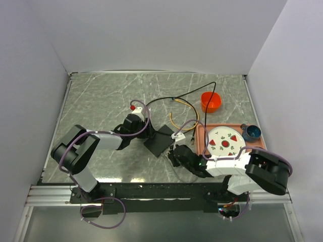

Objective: Insert the plug into the switch port

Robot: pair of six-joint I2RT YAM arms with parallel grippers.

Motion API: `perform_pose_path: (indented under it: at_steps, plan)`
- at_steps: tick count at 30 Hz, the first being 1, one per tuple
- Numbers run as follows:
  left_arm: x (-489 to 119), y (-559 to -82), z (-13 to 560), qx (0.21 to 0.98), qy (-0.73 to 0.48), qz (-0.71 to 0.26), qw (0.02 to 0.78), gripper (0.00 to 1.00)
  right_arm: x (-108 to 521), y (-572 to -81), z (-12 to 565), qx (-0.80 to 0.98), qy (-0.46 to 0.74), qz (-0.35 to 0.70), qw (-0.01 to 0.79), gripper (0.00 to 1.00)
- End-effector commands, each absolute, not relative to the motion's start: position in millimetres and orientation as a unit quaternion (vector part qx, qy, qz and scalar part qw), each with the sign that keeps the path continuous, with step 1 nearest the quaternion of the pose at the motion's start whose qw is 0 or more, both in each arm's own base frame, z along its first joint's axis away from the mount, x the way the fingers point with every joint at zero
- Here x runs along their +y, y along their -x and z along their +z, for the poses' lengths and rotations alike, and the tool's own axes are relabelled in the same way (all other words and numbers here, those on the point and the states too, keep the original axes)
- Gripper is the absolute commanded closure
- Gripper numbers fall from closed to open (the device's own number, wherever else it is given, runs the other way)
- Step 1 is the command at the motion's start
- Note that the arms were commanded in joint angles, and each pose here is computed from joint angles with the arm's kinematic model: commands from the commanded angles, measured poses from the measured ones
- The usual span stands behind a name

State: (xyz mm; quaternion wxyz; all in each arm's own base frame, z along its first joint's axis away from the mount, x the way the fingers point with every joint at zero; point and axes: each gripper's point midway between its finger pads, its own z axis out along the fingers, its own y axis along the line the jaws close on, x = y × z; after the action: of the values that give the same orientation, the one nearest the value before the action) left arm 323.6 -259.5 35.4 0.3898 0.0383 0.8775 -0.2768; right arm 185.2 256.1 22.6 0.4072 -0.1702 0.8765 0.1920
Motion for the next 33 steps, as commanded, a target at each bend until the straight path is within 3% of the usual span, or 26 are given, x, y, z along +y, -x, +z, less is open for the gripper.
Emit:
perform_pose_path:
  at_steps: [1, 33]
  plan:
    - [-262, -315, 22, 0.886, -0.042, -0.282, 0.365, 0.39, 267, -200, 35, 0.865, 0.138, 0.195, 0.441, 1.0]
    - [-275, -301, 9, 0.884, -0.041, -0.325, 0.333, 0.44, 280, -207, 48, 0.841, 0.128, 0.208, 0.483, 1.0]
